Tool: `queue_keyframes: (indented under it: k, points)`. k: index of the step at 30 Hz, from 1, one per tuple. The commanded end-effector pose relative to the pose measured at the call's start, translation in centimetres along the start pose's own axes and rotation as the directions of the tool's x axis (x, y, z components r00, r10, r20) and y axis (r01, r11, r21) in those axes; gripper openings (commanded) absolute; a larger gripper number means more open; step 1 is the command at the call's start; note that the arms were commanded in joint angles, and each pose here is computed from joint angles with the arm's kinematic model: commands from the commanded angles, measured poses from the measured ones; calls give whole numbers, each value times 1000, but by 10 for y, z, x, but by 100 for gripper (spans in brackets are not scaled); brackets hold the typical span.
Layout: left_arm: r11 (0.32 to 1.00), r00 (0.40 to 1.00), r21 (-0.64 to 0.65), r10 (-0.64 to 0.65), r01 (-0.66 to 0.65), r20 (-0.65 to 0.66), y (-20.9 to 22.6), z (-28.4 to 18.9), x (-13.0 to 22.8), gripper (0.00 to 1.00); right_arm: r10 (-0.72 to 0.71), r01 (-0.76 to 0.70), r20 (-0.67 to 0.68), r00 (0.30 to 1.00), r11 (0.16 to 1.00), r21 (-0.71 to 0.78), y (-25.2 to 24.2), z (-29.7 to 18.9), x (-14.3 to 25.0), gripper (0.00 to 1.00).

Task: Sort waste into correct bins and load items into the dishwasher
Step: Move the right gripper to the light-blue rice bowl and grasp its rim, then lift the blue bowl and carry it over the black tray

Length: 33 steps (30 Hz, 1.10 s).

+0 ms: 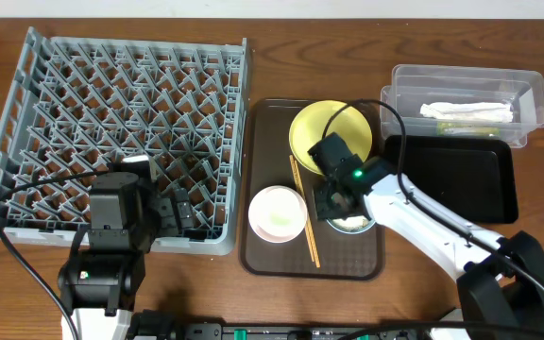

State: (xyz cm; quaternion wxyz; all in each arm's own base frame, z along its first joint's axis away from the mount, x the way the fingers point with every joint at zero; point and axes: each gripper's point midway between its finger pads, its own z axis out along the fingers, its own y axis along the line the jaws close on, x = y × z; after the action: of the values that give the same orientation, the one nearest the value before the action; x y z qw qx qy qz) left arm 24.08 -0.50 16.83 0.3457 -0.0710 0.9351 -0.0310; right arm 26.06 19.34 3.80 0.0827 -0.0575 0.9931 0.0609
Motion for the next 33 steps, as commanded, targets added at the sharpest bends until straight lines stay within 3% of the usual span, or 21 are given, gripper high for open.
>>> queue_keyframes:
  k: [1,7,20,26,33]
  points:
    - [1000,1000,4,-11,11,23,-1,-5,-8,99,39,-40,28,999,999,22,1,1,1,42]
    - [1000,1000,4,-11,11,19,-1,-5,-7,99,23,-23,15,1000,999,29,6,10,8,41]
    - [1000,1000,3,-11,11,19,-1,-5,-7,99,18,-18,10,1000,999,35,7,18,7,18]
    - [1000,1000,3,-11,11,19,-1,-5,-7,99,18,-18,-4,1000,999,49,4,18,11,1]
    - [1000,1000,3,-11,11,19,-1,-5,-7,99,15,-15,3,1000,999,43,7,14,6,1]
